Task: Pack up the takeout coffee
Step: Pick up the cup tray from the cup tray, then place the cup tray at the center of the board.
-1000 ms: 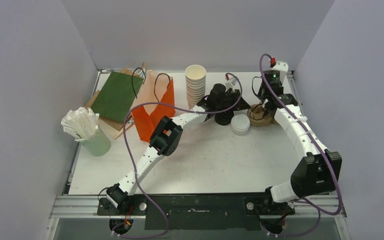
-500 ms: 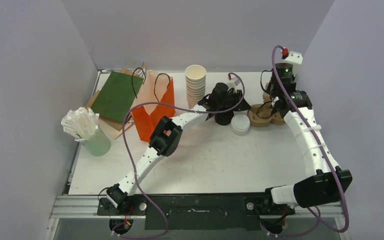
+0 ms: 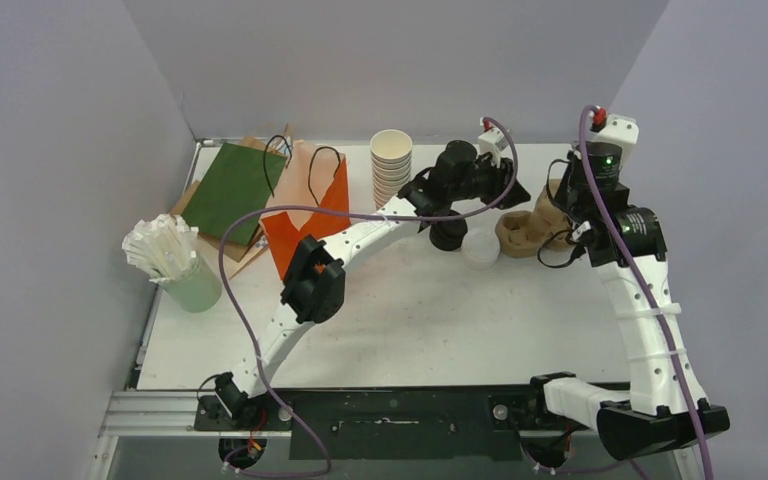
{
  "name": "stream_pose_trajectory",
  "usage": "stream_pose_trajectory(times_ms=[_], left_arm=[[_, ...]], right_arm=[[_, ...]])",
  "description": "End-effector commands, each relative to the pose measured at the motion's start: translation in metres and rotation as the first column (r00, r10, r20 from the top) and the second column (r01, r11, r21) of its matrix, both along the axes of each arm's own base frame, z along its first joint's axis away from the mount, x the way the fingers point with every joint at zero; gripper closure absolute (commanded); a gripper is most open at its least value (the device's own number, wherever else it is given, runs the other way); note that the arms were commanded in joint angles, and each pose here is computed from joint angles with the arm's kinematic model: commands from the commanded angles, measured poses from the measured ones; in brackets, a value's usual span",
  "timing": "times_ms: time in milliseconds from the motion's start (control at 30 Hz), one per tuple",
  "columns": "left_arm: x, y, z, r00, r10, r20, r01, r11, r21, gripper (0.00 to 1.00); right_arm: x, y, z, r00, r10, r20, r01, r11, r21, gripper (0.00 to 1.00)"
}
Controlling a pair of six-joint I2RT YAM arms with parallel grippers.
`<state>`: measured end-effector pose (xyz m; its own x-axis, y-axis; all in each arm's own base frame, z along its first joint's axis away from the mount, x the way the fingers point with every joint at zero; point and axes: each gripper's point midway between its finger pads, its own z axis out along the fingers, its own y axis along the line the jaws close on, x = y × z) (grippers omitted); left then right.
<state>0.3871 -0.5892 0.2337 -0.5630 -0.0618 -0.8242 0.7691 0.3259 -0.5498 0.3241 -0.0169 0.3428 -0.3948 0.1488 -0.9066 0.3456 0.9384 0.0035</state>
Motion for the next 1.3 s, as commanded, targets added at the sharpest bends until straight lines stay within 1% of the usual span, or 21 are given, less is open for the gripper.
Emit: stream_pose_trajectory(times_ms=[0, 100, 200, 267, 333, 367, 467, 567, 667, 767, 833, 900, 1000, 1100, 1133, 1167, 1200, 1267], left_arm=[[-0.016, 0.012, 0.045, 0.994, 0.033, 0.102, -0.035, 0.999, 0.023, 0.72], [-0.016, 0.017, 0.034, 0.996, 0.045, 0.083, -0.05, 0.997, 0.063, 0.71], [-0.019, 0.026, 0.022, 0.997, 0.047, 0.058, -0.053, 0.992, 0.117, 0.71], [-0.025, 0.035, 0.021, 0.996, 0.058, 0.068, -0.067, 0.988, 0.142, 0.71], [-0.03, 0.052, 0.027, 0.992, 0.089, 0.085, -0.101, 0.983, 0.155, 0.7], [-0.036, 0.062, 0.038, 0.99, 0.103, 0.094, -0.116, 0.982, 0.148, 0.7], [-0.055, 0.094, 0.049, 0.983, 0.144, 0.11, -0.159, 0.977, 0.144, 0.69], [-0.072, 0.129, 0.062, 0.971, 0.192, 0.139, -0.213, 0.966, 0.15, 0.67], [-0.085, 0.163, 0.071, 0.958, 0.238, 0.16, -0.264, 0.95, 0.165, 0.64], [-0.096, 0.187, 0.073, 0.951, 0.261, 0.164, -0.289, 0.94, 0.18, 0.63], [-0.102, 0.199, 0.071, 0.95, 0.266, 0.161, -0.295, 0.936, 0.192, 0.62], [-0.108, 0.21, 0.065, 0.95, 0.273, 0.153, -0.301, 0.931, 0.208, 0.62], [-0.112, 0.226, 0.059, 0.946, 0.289, 0.144, -0.315, 0.923, 0.22, 0.61], [-0.115, 0.241, 0.053, 0.942, 0.306, 0.134, -0.331, 0.914, 0.237, 0.61], [-0.116, 0.246, 0.051, 0.94, 0.314, 0.132, -0.337, 0.91, 0.24, 0.6], [-0.115, 0.252, 0.05, 0.937, 0.324, 0.129, -0.346, 0.907, 0.24, 0.6], [-0.116, 0.257, 0.049, 0.935, 0.331, 0.126, -0.352, 0.904, 0.242, 0.6], [-0.118, 0.267, 0.05, 0.931, 0.343, 0.123, -0.364, 0.901, 0.237, 0.6]], right_arm=[[-0.027, -0.003, 0.011, 0.999, 0.017, -0.028, -0.017, 1.0, -0.016, 1.0], [-0.034, 0.0, 0.002, 0.997, 0.045, -0.07, -0.045, 0.999, -0.011, 1.0], [-0.038, 0.013, -0.006, 0.987, 0.118, -0.106, -0.116, 0.993, 0.025, 1.0], [-0.041, 0.02, -0.013, 0.979, 0.151, -0.137, -0.145, 0.988, 0.05, 1.0], [-0.041, 0.028, -0.025, 0.968, 0.192, -0.165, -0.182, 0.981, 0.075, 1.0], [-0.04, 0.033, -0.032, 0.96, 0.213, -0.183, -0.2, 0.976, 0.086, 1.0], [-0.039, 0.047, -0.055, 0.93, 0.273, -0.246, -0.25, 0.961, 0.122, 1.0], [-0.041, 0.052, -0.064, 0.916, 0.292, -0.275, -0.266, 0.955, 0.13, 1.0], [-0.045, 0.05, -0.062, 0.919, 0.279, -0.278, -0.255, 0.959, 0.122, 1.0], [-0.05, 0.044, -0.063, 0.921, 0.233, -0.312, -0.217, 0.973, 0.084, 1.0], [-0.053, 0.038, -0.069, 0.914, 0.179, -0.363, -0.178, 0.983, 0.037, 1.0], [-0.057, 0.039, -0.079, 0.894, 0.139, -0.427, -0.161, 0.987, -0.017, 1.0], [-0.062, 0.061, -0.093, 0.865, 0.135, -0.484, -0.191, 0.979, -0.07, 1.0], [-0.061, 0.096, -0.109, 0.839, 0.17, -0.516, -0.25, 0.964, -0.088, 1.0], [-0.06, 0.111, -0.116, 0.83, 0.191, -0.524, -0.274, 0.958, -0.084, 0.98], [-0.059, 0.126, -0.121, 0.82, 0.22, -0.527, -0.303, 0.95, -0.073, 0.92], [-0.058, 0.144, -0.128, 0.808, 0.254, -0.532, -0.337, 0.94, -0.062, 0.78], [-0.057, 0.189, -0.138, 0.772, 0.377, -0.511, -0.43, 0.903, 0.016, 0.43]])
